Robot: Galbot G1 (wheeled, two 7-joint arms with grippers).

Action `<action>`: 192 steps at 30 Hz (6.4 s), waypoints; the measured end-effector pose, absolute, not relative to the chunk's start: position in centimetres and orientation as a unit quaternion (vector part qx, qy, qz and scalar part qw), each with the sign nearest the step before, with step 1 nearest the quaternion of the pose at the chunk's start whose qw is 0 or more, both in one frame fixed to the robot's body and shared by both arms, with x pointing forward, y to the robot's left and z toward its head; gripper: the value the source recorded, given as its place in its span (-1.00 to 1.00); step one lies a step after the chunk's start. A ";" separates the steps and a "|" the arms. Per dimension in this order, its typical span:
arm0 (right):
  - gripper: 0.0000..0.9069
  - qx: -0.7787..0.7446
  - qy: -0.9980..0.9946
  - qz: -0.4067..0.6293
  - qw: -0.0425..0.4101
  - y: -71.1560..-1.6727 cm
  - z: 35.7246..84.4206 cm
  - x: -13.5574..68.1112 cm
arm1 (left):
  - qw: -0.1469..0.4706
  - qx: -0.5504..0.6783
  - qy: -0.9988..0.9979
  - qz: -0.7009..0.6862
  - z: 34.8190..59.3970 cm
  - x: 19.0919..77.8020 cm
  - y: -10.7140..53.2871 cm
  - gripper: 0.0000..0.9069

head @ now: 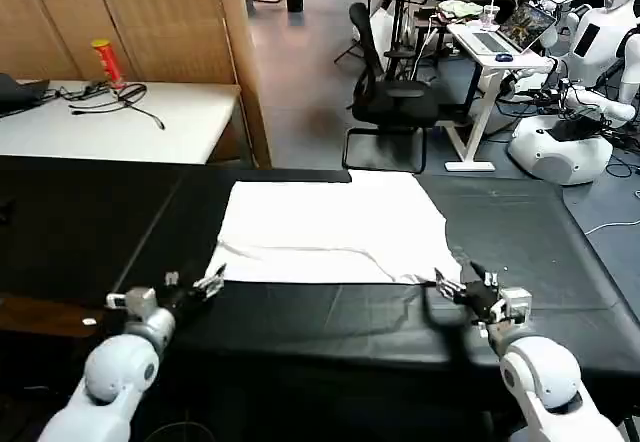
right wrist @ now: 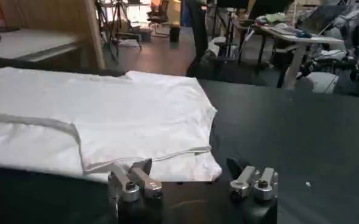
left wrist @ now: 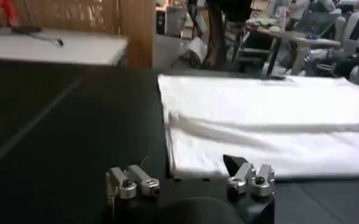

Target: Fold and organize the clothes.

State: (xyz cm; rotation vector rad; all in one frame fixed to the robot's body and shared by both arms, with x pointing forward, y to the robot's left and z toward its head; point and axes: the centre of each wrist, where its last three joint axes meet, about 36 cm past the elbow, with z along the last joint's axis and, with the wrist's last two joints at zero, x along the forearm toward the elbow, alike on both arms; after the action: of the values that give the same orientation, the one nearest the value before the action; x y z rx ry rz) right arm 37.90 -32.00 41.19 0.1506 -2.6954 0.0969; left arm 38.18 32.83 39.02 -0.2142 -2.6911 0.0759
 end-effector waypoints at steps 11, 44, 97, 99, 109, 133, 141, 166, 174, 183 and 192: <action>-0.78 0.058 -0.972 0.033 0.226 -32.1 40.3 38.5 | 0.223 -0.070 -0.972 0.024 38.3 38.1 33.2 -1.00; -0.87 0.022 -0.935 0.084 0.343 -31.0 47.6 28.8 | 0.271 -0.099 -0.952 -0.106 43.3 28.4 31.9 -1.00; 0.94 0.041 -0.979 0.023 0.200 -28.3 49.2 53.3 | 0.223 -0.061 -0.971 0.068 48.5 47.6 34.9 0.94; 0.94 0.034 -0.977 0.020 0.209 -28.0 48.7 55.3 | 0.230 -0.064 -0.969 0.065 48.3 49.8 35.1 0.94; 0.94 0.015 -0.965 -0.006 0.264 -26.6 46.7 62.4 | 0.282 -0.064 -0.956 0.051 46.9 56.9 34.9 0.94; 0.44 -0.003 -0.952 -0.033 0.305 -26.2 43.6 65.0 | 0.318 -0.075 -0.945 0.033 43.3 59.7 34.0 -0.59; -0.38 -0.003 -0.951 -0.039 0.308 -26.3 43.3 64.9 | 0.319 -0.078 -0.944 0.026 42.8 59.8 33.9 -0.68; -1.00 0.021 -0.972 -0.036 0.231 -30.1 46.2 61.8 | 0.278 -0.094 -0.956 0.017 46.6 59.8 33.9 -0.98; -1.00 0.038 -0.973 -0.012 0.226 -32.3 47.6 57.1 | 0.265 -0.106 -0.958 0.008 47.9 56.5 35.2 -0.98; -1.00 0.048 -0.968 0.050 0.241 -33.3 48.7 50.4 | 0.264 -0.119 -0.957 -0.029 48.6 50.0 36.3 -0.98; -1.00 0.065 -0.959 0.103 0.257 -32.0 49.7 44.1 | 0.272 -0.134 -0.950 -0.069 49.2 44.6 35.9 -1.00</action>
State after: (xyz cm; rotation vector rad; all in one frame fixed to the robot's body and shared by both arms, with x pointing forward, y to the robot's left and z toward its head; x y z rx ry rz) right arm 44.10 -31.97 49.69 0.1769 -2.5999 0.2792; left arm 44.61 35.90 49.20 -0.3603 -2.5586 -0.1860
